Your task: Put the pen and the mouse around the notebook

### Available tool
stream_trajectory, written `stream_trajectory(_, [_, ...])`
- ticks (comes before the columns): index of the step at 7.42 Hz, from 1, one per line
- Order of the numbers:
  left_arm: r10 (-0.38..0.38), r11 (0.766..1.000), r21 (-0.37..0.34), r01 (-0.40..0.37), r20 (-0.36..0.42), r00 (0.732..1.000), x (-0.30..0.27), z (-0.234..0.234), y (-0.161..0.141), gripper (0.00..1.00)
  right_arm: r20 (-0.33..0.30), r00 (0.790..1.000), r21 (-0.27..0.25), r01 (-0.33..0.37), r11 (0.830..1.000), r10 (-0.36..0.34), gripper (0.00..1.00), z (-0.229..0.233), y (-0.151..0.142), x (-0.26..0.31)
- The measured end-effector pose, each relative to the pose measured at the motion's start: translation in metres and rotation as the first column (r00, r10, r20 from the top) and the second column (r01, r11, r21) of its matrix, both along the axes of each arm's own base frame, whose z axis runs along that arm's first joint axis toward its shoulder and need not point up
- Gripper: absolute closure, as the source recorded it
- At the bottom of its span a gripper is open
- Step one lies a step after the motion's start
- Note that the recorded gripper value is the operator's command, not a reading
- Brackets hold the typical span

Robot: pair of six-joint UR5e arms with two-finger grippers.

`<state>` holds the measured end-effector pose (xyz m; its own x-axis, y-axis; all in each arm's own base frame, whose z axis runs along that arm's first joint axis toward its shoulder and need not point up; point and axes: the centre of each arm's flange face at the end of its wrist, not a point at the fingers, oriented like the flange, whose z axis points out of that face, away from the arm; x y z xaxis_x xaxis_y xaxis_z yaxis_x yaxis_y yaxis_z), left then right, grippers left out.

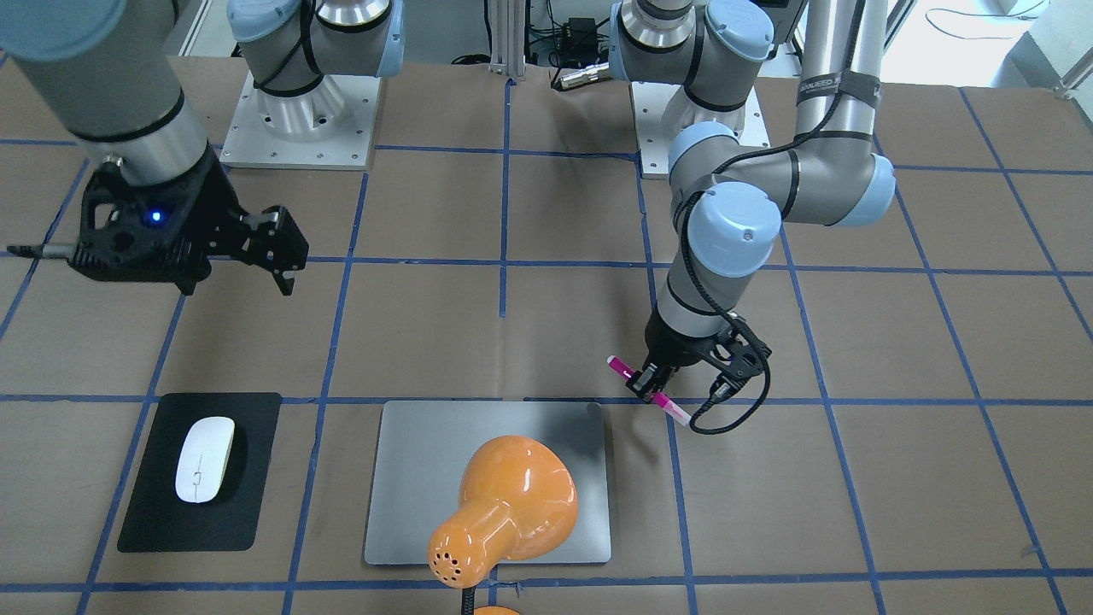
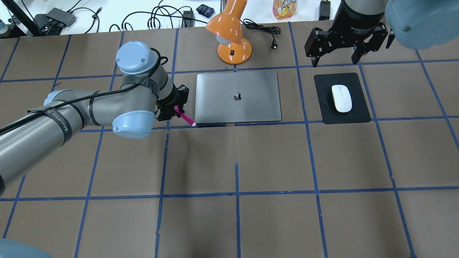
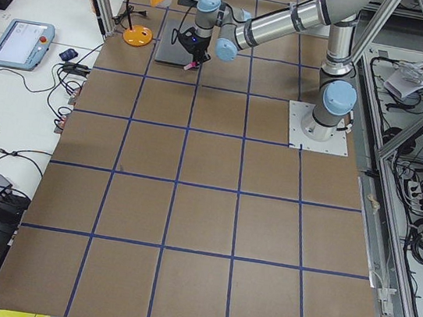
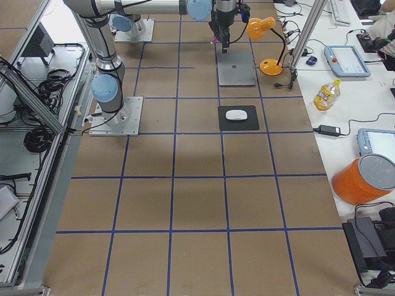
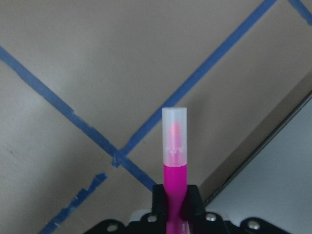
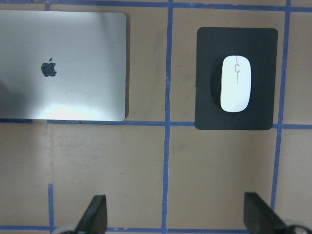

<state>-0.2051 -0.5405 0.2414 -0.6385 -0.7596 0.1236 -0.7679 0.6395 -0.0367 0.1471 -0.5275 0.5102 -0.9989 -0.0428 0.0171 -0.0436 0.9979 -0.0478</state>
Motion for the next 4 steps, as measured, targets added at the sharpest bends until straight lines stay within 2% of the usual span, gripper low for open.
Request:
stream_trajectory(2, [0.110,0.994,0.029,-0.110,-0.016,0.994,-0.040,-0.009,0.016,1.00,0.006,1.000,0.032,0.000,0.999,0.000,0.00,0.010,0.010,0.007])
stream_trajectory(4, [0.186,0.981,0.045,-0.186,0.007,0.982,-0.088,-0.019,0.040,1.00,0.007,1.000,0.035,0.014,0.999,-0.014,0.00,0.013,0.012,0.008])
